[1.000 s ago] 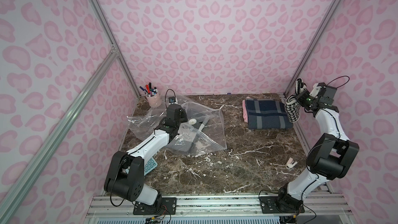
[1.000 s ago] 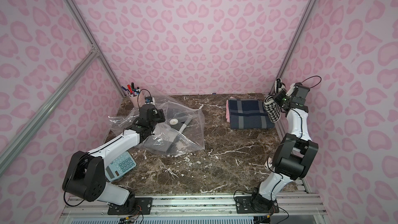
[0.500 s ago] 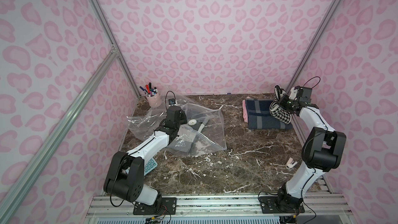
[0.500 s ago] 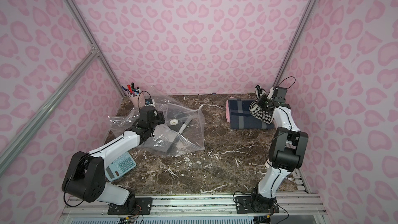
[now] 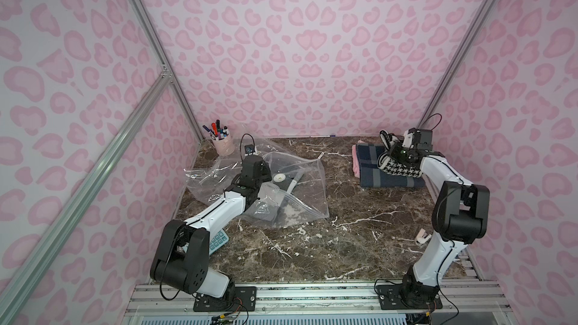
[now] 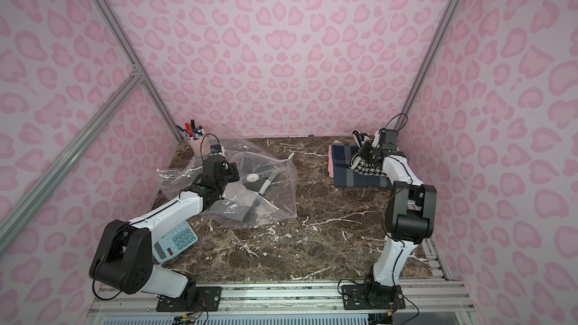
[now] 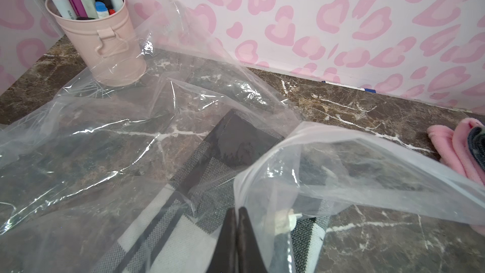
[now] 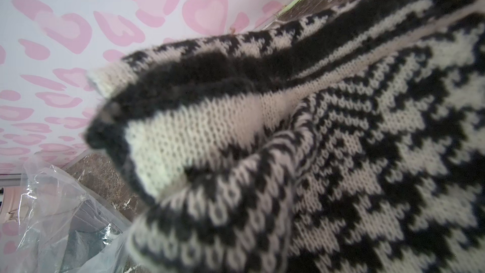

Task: Take the blanket out of the vacuum bag
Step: Place the blanket at the corner of the board.

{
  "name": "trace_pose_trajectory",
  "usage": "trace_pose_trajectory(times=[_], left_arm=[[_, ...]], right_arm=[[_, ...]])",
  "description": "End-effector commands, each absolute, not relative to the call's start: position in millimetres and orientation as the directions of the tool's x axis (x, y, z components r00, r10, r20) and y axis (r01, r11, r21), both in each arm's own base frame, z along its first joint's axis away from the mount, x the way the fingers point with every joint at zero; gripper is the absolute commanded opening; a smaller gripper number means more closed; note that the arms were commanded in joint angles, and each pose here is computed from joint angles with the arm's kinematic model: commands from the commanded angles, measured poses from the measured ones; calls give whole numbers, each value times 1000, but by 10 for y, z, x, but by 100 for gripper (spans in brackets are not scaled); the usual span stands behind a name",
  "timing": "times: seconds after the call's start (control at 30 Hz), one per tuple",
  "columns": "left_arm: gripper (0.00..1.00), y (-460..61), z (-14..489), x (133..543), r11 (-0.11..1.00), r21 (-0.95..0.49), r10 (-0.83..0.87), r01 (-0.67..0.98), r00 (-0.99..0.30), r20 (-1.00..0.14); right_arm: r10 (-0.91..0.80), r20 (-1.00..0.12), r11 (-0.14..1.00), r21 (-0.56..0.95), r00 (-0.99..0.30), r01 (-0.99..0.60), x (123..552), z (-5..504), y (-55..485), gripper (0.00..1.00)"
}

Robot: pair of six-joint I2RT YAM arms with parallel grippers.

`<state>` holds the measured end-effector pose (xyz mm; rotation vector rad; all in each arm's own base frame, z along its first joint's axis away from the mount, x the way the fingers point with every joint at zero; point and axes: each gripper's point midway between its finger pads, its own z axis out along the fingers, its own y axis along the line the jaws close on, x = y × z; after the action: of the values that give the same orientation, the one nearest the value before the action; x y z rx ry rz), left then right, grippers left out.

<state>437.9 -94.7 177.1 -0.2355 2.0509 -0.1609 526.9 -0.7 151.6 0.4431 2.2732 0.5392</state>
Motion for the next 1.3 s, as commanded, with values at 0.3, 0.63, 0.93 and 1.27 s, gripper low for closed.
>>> trace_pose_trajectory(times=[0.3,0.63,0.93,1.27], left_arm=[[4,-958,1836,4391,971,-224,-240,-88,-442,-864],[4,-981,1889,4372,969,-238,-245,-71,-436,-866],[4,-987,1866,4365,968,-243,-248,-70,-440,-863],[4,-1013,1821,4362,968,-242,-245,-64,-449,-859]], right_arm=[[446,-579,849,514,-682,118,5305,1390,215,0],[430,-570,848,521,-700,97,5322,1258,315,2],[378,-593,836,549,-711,-13,5304,1402,626,35],[310,-626,823,554,-716,-128,5223,1672,890,69]])
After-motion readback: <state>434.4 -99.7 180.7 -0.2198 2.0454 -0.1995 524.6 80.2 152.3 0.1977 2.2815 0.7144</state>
